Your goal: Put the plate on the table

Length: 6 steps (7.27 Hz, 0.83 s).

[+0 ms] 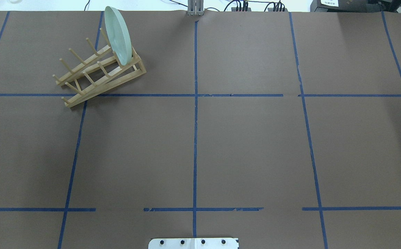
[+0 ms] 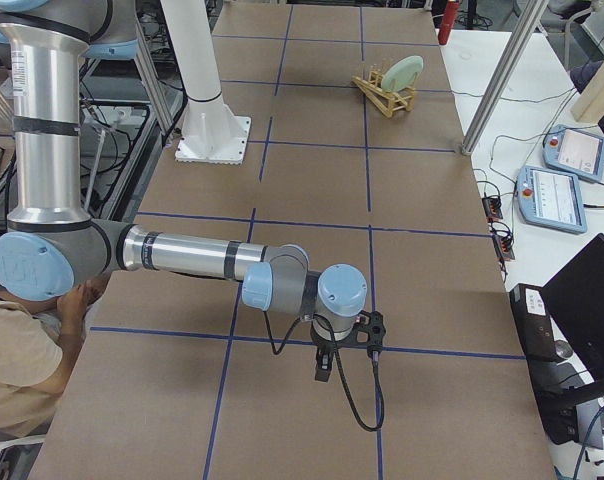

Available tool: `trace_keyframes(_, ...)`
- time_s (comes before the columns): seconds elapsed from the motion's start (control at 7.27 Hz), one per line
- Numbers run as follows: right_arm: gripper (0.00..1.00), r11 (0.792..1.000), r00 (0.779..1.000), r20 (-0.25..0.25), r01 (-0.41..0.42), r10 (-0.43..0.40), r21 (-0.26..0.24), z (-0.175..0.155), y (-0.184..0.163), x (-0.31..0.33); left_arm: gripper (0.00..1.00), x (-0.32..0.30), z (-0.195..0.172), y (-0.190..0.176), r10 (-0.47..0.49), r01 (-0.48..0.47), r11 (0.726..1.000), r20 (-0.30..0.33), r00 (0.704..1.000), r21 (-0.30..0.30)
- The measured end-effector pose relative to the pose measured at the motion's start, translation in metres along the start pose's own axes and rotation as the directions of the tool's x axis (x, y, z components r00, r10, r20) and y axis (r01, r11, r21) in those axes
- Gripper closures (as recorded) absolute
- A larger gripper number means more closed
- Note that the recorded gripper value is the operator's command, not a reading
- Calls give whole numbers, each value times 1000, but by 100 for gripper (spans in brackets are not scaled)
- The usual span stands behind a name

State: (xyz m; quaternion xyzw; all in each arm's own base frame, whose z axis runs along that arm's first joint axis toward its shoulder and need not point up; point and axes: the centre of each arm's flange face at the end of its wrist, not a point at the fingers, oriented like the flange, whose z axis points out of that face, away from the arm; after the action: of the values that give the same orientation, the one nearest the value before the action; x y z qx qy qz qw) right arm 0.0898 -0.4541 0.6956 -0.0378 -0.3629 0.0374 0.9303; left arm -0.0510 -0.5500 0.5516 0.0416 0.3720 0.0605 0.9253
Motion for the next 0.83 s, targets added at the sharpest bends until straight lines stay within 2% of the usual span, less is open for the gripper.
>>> trace_keyframes(0.83, 0, 1000, 1000, 0, 0, 0, 0, 0, 0, 0, 0, -4, 3, 6, 8, -8, 1000, 4, 1000, 14)
